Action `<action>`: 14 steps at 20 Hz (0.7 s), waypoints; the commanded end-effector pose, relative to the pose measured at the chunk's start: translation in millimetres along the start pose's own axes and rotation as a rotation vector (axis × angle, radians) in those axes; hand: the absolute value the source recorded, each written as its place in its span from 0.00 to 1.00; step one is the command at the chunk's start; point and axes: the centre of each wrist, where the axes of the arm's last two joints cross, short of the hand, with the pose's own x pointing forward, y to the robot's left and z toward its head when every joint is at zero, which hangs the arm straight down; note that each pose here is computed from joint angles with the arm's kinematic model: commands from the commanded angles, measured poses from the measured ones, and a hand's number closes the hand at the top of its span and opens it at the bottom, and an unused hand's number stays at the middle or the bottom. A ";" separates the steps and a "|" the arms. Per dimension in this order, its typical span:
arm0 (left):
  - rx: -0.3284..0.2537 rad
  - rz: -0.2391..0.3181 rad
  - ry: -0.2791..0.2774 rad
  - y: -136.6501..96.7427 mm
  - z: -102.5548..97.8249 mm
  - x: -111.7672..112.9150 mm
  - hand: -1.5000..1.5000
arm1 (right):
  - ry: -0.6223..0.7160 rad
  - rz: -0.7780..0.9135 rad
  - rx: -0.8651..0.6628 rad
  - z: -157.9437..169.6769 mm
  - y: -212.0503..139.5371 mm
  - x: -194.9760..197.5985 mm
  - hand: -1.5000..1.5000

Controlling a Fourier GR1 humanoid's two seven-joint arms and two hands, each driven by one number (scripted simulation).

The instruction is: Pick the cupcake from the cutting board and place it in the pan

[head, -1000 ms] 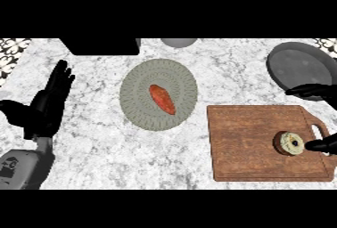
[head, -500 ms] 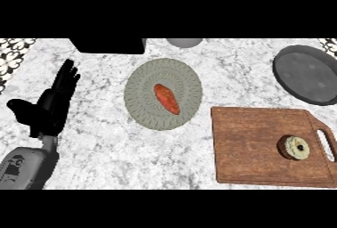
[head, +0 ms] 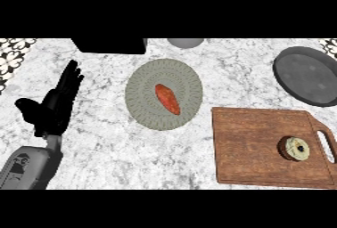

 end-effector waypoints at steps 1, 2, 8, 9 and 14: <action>-0.012 -0.008 0.003 1.7 -1.0 -4.8 0.50 | -0.182 -0.147 0.107 -4.1 -10.7 -0.2 0.00; -0.004 0.003 0.000 -2.8 8.1 -6.7 0.50 | -0.172 -0.170 0.141 -0.1 1.3 -3.4 0.00; 0.000 -0.001 0.000 -1.3 -4.8 3.0 0.50 | -0.245 -0.218 0.236 -18.5 28.1 -0.2 0.00; 0.014 0.012 -0.007 10.3 1.0 -6.9 0.50 | -0.271 -0.209 0.238 -17.2 28.1 4.4 0.00; 0.012 0.005 0.029 13.0 8.5 -9.9 0.50 | -0.175 -0.157 0.308 -18.0 62.6 -5.6 0.00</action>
